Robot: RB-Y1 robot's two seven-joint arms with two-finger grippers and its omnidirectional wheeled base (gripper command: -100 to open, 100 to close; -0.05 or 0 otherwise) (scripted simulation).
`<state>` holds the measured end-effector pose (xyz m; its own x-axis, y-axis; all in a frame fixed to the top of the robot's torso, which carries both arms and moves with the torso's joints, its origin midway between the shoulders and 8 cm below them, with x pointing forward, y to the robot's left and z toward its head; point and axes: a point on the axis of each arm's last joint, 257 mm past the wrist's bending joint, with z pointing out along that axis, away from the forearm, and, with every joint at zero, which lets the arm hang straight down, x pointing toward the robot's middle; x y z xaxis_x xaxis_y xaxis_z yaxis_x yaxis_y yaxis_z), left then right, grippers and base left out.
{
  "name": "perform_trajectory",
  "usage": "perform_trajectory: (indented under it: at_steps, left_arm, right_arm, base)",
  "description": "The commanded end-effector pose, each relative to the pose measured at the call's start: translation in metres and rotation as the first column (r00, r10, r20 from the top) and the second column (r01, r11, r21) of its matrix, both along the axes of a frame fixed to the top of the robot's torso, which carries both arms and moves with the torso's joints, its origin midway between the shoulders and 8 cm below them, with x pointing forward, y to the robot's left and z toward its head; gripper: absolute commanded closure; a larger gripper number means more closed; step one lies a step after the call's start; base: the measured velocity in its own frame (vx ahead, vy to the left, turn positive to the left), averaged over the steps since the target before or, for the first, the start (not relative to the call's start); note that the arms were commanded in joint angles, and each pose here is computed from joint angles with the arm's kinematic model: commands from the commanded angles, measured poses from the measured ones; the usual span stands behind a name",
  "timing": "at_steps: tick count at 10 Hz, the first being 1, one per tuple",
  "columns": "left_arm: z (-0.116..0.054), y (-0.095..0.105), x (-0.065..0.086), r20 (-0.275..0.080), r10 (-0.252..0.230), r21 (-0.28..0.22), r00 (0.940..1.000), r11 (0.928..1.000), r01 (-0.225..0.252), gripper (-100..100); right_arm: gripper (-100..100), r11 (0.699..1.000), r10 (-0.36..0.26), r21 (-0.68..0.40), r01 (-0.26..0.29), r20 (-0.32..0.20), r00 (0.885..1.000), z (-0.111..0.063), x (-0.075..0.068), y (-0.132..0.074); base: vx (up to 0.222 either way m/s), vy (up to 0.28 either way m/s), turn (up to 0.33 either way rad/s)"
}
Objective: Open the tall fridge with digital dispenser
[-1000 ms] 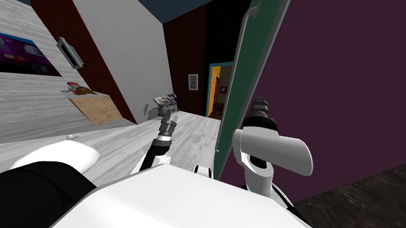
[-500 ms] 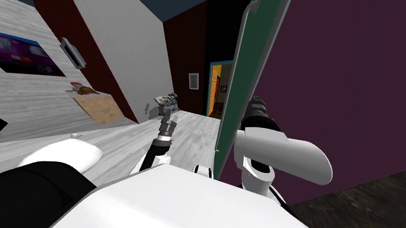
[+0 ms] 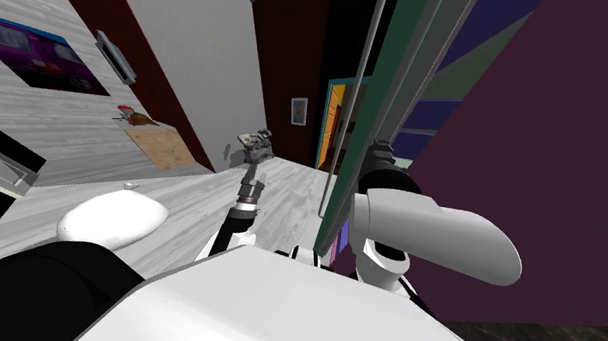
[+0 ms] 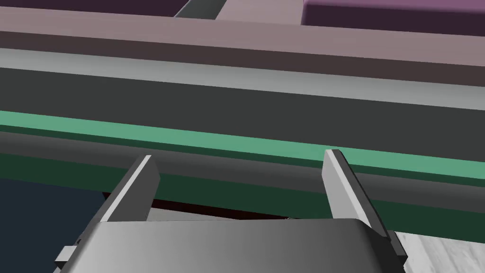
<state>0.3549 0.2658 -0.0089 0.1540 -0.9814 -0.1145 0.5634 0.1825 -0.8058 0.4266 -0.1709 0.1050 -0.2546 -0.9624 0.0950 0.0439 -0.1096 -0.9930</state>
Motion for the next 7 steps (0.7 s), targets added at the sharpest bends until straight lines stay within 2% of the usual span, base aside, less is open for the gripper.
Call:
perform_trajectory:
  at_steps: [1, 2, 3, 7]
  left_arm:
    - [0.000, 0.000, 0.000, 0.000, 0.000, 0.000, 1.0000, 1.0000, 0.000, 0]
    - [0.000, 0.000, 0.000, 0.000, 0.000, 0.000, 1.0000, 1.0000, 0.000, 0]
    - [0.000, 0.000, 0.000, 0.000, 0.000, 0.001, 1.0000, 1.0000, 0.000, 0]
    - [0.000, 0.000, 0.000, 0.000, 0.000, 0.001, 1.0000, 1.0000, 0.000, 0]
  right_arm:
    - [-100, 0.973, -0.122, -0.191, 0.132, 0.061, 0.991, 0.021, 0.013, -0.024]
    - [-100, 0.961, -0.151, -0.223, 0.166, 0.081, 0.985, 0.024, 0.016, -0.028]
    - [-100, 0.950, -0.185, -0.242, 0.197, 0.071, 0.980, 0.020, 0.020, -0.032]
    - [-100, 0.918, -0.289, -0.250, 0.309, 0.114, 0.951, 0.030, 0.007, -0.055]
  base:
    - [-0.027, 0.086, -0.014]
    - [0.014, 0.000, 0.004]
    - [0.022, -0.034, 0.004]
    - [0.003, -0.011, 0.000]
